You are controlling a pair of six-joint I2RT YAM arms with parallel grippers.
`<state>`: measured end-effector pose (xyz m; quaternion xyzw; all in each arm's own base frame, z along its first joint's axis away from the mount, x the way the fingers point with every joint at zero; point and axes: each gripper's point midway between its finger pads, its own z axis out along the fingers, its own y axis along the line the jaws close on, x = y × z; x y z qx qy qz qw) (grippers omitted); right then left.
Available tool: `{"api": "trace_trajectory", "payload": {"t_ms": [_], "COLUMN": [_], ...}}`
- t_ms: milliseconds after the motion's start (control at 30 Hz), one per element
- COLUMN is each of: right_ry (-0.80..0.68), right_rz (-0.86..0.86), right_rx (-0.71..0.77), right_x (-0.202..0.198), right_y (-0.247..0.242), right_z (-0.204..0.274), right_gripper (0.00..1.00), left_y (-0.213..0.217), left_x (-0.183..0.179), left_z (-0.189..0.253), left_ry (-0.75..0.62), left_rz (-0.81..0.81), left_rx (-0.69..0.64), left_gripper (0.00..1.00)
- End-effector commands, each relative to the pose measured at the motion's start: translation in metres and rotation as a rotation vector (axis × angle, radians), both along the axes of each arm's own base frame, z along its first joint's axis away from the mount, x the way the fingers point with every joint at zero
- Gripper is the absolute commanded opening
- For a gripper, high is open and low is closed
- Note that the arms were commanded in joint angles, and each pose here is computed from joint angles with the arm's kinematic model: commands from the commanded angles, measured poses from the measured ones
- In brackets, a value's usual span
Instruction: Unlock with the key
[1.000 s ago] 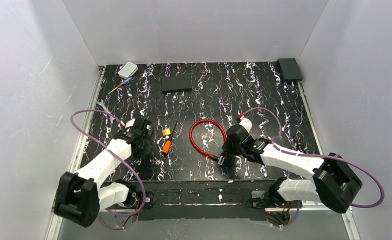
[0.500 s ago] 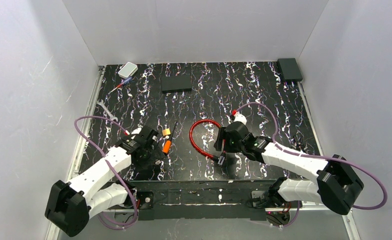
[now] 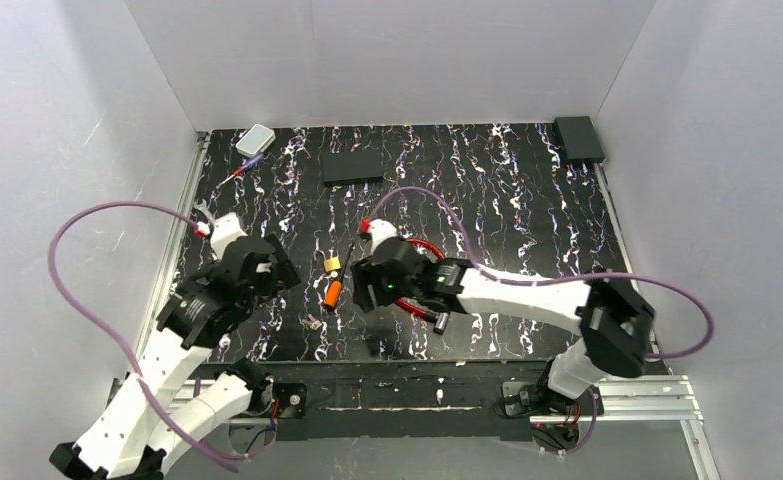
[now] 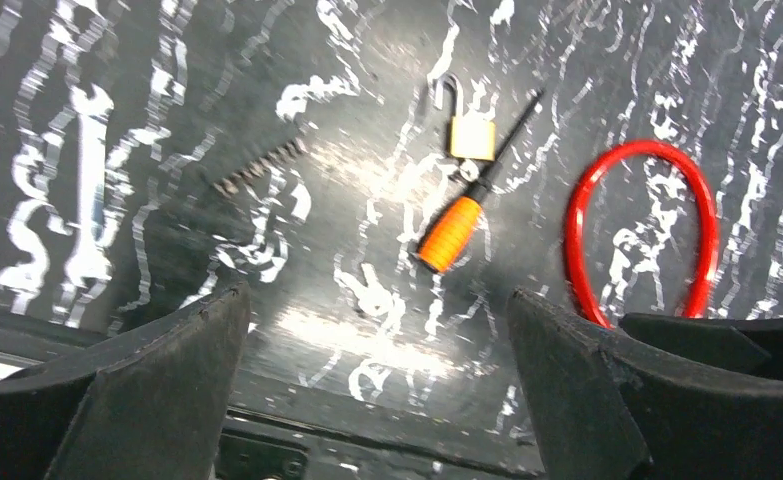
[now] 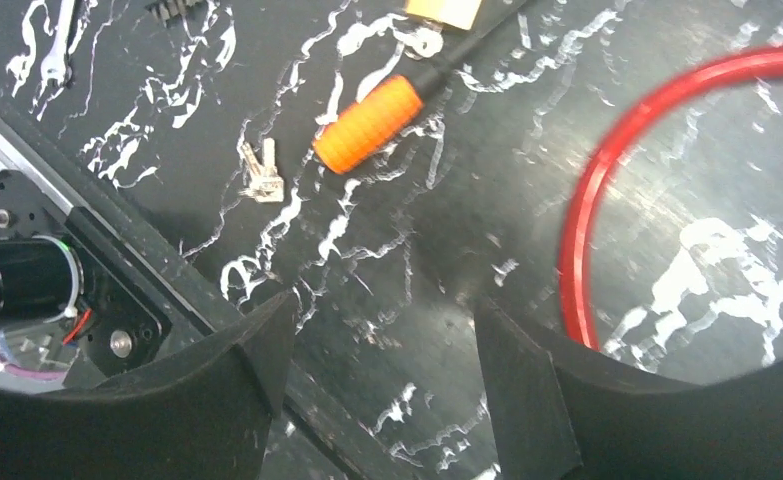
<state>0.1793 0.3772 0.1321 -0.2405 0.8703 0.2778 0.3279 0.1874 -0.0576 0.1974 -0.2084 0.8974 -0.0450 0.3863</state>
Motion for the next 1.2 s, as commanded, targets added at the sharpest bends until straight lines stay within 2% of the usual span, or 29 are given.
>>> {"api": "trace_trajectory", "payload": {"t_ms": [0, 200, 433, 967, 1167], "right_ry": [-0.061, -0.061, -0.064, -0.048, -0.041], "right_rz": [0.072, 0.114, 0.143, 0.107, 0.105], "right_rx": [-0.018, -0.116, -0.196, -0.352, -0.376], "right_x": [-0.001, -0.011, -0.025, -0.032, -0.032], "right_y": [0.048, 0.095, 0.132, 0.142, 0.141], "right_z": [0.010, -0.013, -0.039, -0.093, -0.105], "right_gripper": [0.72, 0.64, 0.61, 0.61, 0.48], "left_y": [0.055, 0.087, 0.101, 0.103, 0.103], "left_x": [-0.014, -0.029, -0.040, -0.042, -0.043], "left_z": [0.017, 0.021, 0.033, 0.034, 0.033], "left_ry": [-0.050, -0.158, -0.292, -0.320, -0.322], "left_rz": [0.014, 0.099, 0.171, 0.166, 0.163], "left_rx": [0.272, 0.327, 0.264, 0.256, 0.258], "left_gripper": [0.98, 0.98, 0.98, 0.98, 0.98]}}
